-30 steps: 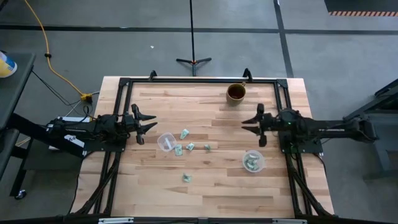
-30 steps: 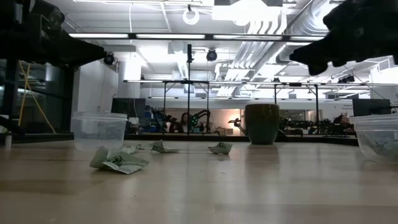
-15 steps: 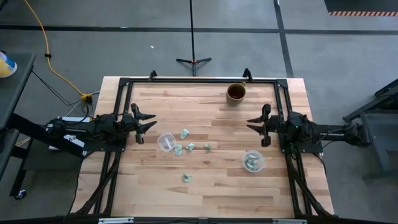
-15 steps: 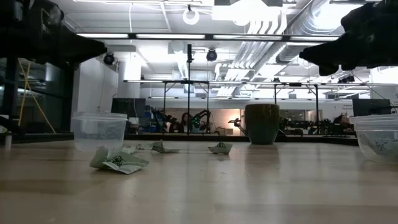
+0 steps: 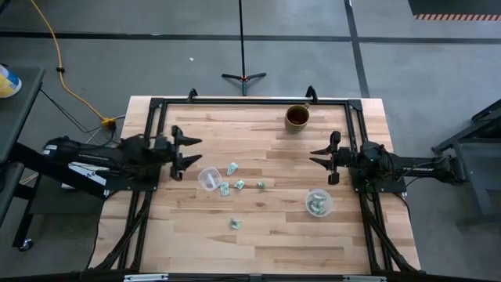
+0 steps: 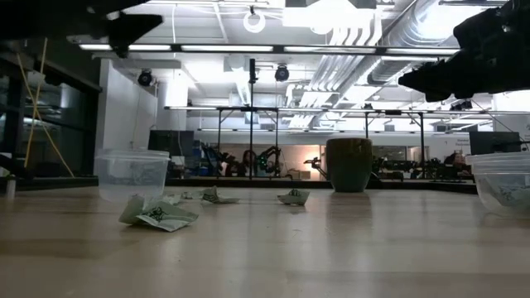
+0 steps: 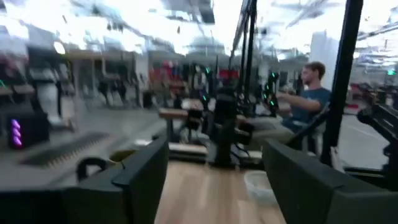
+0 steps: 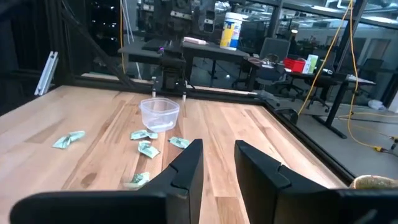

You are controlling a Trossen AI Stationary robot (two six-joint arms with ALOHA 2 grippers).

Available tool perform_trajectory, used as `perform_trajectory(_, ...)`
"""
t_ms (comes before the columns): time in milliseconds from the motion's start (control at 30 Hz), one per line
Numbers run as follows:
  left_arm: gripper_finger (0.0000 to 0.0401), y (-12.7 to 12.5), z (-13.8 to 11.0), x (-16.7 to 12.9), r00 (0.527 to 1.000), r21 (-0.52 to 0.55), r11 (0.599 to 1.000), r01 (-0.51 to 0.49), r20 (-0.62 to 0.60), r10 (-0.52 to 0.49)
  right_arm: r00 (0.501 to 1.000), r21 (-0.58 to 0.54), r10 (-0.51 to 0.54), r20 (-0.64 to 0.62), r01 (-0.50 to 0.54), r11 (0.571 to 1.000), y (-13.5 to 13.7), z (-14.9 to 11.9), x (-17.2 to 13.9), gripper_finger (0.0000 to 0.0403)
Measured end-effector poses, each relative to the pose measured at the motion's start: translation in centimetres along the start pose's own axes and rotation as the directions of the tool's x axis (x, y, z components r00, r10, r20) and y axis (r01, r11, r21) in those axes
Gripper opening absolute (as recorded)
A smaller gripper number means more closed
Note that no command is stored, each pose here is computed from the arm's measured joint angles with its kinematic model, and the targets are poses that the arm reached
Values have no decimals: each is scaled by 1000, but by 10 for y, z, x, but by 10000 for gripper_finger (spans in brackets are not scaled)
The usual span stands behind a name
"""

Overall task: Pick and place Stevia / Truvia into bins
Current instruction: Put the stevia packet into the square transparent container

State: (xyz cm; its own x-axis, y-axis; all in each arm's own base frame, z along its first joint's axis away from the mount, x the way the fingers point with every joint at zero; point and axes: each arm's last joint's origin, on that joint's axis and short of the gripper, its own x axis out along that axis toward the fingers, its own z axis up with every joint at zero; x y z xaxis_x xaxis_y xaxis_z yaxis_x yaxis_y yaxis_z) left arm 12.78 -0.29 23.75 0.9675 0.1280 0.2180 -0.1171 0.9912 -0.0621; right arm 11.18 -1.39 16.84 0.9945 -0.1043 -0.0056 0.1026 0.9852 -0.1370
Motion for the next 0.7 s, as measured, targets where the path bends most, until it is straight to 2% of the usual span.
perform_trajectory(133,299,-10,10,39,993,-2,999,54,-109,-54,1000,-2,2,-13,-2,1000,0,-1,0,83)
perform_trajectory(367,275,-25,8,114,964,104,990,92,-257,-63,1000,-26,3,-25,-4,1000,0,-2,0,83)
perform_trajectory(567,265,-34,-16,166,903,137,984,116,-426,-47,1000,-27,4,-29,-4,1000,0,-3,0,83)
perform_trajectory(700,265,-39,-42,189,833,129,979,157,-550,-61,999,-27,6,-46,-7,1000,1,-4,0,83)
